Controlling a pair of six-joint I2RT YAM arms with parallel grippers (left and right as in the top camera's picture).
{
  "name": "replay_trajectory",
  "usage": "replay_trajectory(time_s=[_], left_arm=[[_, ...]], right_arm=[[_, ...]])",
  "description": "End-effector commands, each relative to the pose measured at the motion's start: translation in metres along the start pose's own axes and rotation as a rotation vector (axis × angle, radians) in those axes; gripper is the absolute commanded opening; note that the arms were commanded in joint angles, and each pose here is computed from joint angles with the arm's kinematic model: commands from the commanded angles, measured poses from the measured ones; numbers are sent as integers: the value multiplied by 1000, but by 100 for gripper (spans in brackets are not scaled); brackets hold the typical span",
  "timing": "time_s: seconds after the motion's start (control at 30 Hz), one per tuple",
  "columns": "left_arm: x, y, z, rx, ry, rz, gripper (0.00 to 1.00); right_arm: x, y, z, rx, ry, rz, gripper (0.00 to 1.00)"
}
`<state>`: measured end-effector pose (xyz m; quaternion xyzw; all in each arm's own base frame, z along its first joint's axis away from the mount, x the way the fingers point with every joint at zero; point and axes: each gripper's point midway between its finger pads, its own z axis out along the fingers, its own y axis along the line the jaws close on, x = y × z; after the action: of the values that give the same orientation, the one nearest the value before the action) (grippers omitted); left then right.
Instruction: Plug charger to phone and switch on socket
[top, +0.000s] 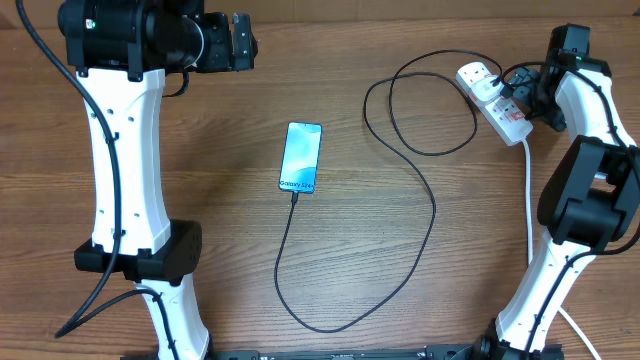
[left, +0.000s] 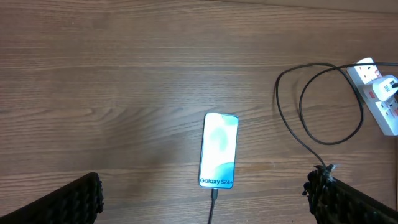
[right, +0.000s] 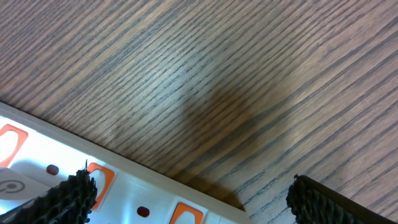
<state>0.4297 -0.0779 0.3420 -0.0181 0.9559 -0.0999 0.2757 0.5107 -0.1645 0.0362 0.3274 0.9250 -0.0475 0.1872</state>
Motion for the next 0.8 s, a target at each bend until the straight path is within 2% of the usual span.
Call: replay_trajectory(time_s=[0.0, 0.77], left_arm=[[1, 1, 5, -13, 12, -6, 100], [2, 0, 5, -13, 13, -5, 100]], right_arm=[[11, -2, 9, 17, 18, -6, 100], [16, 16, 9, -18, 20, -41, 100]])
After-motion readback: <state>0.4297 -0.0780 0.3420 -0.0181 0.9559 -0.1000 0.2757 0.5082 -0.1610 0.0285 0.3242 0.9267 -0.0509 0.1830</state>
